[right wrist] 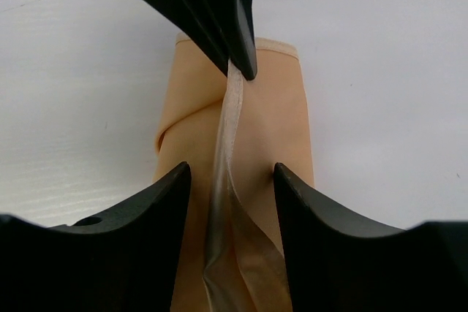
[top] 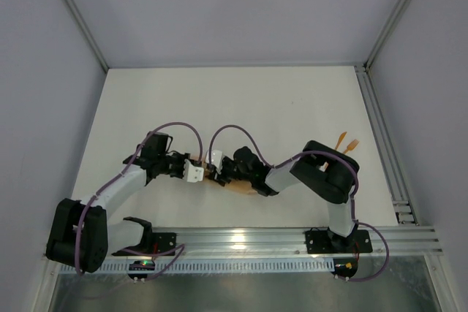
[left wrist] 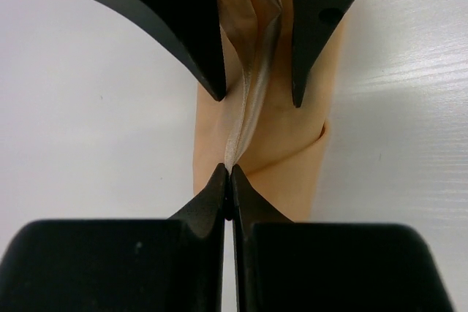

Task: Fold the napkin into a case and place the utensils inside
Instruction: Stuff the top corner of the smaller-rectangle-folded napkin into the folded napkin.

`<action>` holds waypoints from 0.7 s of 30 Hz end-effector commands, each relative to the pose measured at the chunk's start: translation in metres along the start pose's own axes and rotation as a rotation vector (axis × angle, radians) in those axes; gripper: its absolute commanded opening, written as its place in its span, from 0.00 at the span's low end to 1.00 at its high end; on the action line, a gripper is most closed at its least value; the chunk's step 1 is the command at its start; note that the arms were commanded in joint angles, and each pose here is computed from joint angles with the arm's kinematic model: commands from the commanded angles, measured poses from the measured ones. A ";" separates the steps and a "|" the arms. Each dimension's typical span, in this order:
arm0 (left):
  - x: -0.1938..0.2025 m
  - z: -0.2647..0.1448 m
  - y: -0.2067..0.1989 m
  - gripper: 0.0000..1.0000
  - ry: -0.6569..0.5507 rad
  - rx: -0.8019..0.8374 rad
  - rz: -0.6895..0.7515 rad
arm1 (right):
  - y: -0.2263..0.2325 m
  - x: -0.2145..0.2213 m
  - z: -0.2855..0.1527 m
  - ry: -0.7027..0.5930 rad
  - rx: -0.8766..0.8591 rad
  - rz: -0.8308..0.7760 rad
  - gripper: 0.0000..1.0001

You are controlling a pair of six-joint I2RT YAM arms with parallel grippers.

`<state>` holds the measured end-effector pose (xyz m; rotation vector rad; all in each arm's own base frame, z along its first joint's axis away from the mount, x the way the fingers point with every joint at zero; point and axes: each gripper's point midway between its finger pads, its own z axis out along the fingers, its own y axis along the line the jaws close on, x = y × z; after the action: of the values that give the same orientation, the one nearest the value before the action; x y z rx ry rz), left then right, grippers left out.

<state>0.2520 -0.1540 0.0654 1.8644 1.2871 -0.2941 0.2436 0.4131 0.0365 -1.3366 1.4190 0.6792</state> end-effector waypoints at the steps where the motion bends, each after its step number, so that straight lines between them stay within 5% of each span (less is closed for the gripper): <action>1: -0.006 0.003 0.005 0.00 -0.043 -0.020 0.014 | -0.009 -0.023 0.010 -0.061 0.012 -0.024 0.54; 5: -0.004 0.005 0.006 0.00 -0.044 -0.033 -0.006 | -0.007 -0.028 0.014 -0.068 -0.008 -0.025 0.51; 10: -0.001 0.005 0.004 0.00 -0.032 -0.033 -0.019 | -0.007 -0.020 0.012 -0.049 0.004 0.003 0.25; 13: -0.002 0.005 -0.001 0.00 -0.040 -0.014 -0.019 | -0.008 -0.017 0.012 -0.040 0.015 0.017 0.20; 17: -0.015 -0.002 -0.011 0.14 -0.072 0.053 0.016 | -0.012 -0.010 0.012 -0.020 0.043 0.040 0.14; 21: -0.032 -0.021 -0.022 0.12 -0.083 0.125 0.054 | -0.016 -0.002 0.014 -0.009 0.039 0.106 0.09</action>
<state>0.2269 -0.1509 0.0586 1.9281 1.2980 -0.3859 0.2516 0.4178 0.0326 -1.3039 1.4743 0.6884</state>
